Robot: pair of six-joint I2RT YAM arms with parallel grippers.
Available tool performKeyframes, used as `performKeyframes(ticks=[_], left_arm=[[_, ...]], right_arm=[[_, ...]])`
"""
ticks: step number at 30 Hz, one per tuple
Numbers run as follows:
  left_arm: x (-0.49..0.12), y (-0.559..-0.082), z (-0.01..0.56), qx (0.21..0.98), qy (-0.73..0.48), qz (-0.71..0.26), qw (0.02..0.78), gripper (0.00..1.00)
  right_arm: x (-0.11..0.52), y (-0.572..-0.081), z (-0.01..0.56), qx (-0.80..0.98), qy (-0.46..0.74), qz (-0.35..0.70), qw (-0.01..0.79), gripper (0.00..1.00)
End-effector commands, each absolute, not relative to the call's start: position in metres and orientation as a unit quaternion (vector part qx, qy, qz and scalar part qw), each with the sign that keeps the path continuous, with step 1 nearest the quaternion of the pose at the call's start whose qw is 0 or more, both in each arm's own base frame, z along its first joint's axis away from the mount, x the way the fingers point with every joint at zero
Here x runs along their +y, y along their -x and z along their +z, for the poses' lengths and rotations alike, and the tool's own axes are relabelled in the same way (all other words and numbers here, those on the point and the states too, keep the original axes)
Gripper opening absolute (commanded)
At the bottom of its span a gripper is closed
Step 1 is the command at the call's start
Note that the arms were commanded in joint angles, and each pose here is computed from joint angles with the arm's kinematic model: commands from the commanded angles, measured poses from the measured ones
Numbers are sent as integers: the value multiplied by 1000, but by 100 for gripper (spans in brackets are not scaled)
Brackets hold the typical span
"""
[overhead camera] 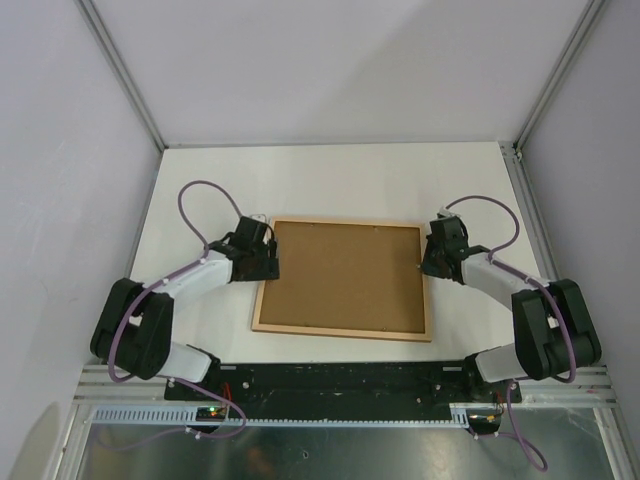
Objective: Put the photo into the frame
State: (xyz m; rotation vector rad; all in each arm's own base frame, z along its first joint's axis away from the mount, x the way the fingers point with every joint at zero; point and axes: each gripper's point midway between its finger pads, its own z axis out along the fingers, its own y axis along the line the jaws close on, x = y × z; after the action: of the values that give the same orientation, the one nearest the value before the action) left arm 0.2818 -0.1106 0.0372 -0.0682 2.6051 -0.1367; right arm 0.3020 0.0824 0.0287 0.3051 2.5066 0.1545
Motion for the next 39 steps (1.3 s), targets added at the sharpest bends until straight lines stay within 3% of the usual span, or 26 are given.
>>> performKeyframes(ticks=[1, 22, 33, 39], left_arm=[[-113, -274, 32, 963, 33, -36, 265, 70], [-112, -312, 28, 958, 46, 7, 283, 66], [-108, -309, 25, 960, 45, 8, 277, 53], [-106, -307, 22, 961, 47, 10, 273, 33]], right_arm=[[81, -313, 27, 943, -125, 60, 301, 11], [82, -310, 28, 946, -119, 66, 296, 9], [84, -310, 25, 947, -116, 68, 292, 9], [84, -310, 25, 947, -116, 68, 292, 9]])
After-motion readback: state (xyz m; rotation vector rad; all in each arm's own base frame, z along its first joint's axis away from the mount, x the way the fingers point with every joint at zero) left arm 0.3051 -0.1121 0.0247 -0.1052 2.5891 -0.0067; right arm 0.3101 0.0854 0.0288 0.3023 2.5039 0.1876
